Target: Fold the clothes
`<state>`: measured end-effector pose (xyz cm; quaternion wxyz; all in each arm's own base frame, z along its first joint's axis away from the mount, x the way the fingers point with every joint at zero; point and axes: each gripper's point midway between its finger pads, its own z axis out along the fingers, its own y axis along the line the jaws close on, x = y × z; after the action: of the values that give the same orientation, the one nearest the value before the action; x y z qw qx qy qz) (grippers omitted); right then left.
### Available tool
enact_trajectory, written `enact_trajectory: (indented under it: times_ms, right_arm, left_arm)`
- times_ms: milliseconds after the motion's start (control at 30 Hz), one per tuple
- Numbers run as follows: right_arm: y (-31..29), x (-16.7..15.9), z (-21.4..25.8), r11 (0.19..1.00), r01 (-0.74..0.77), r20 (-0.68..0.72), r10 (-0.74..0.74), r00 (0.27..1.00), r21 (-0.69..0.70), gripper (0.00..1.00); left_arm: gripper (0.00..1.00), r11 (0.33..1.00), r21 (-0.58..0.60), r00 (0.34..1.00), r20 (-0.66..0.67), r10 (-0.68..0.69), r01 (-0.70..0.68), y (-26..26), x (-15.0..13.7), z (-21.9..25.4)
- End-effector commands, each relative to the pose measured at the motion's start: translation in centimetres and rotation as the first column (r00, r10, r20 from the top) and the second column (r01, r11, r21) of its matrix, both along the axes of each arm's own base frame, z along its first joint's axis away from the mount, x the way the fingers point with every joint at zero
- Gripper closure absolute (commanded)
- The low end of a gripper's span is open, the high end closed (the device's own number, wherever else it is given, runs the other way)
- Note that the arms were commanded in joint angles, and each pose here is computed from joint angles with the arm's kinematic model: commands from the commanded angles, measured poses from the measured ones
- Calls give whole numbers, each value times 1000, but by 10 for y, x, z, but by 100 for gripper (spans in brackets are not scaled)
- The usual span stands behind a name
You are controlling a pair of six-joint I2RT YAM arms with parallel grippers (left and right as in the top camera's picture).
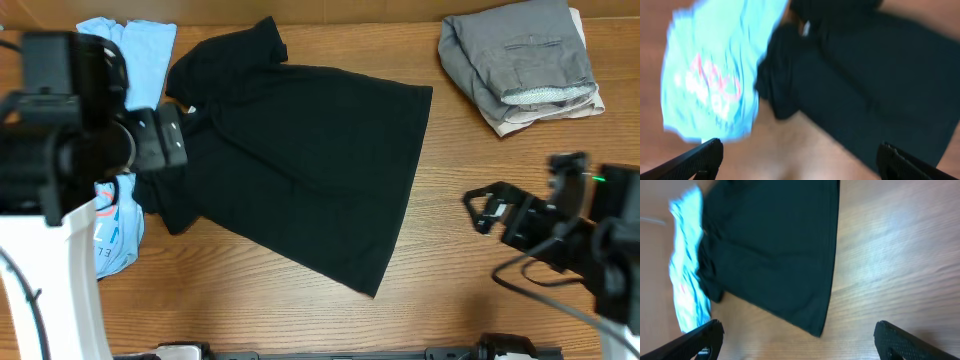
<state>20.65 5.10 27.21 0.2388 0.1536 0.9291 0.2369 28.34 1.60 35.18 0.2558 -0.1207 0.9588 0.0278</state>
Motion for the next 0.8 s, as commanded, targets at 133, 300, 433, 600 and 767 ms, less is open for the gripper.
enact_trajectory:
  times_ms: [133,300,433,600,767]
  right_arm:
    - [55,3,-105,991,-125,-273,107,956,-50,2]
    - [88,-2,-158,953,-218,-415,114,902,-212,3]
    - [114,-11,-195,910,-318,-500,150,853,-268,10]
    - [140,-23,-233,857,-419,-565,195,802,-300,20]
    - [143,-29,-250,840,-438,-600,178,780,-321,27]
  left_arm:
    - [0,998,32,957,-281,68,-61,7,-7,-125]
    - [0,997,12,953,-293,73,-72,7,5,-184]
    - [0,996,14,957,-276,85,-85,11,11,-198]
    - [0,995,25,965,-243,100,-97,16,19,-198]
    - [0,995,23,969,-226,100,-97,16,23,-197]
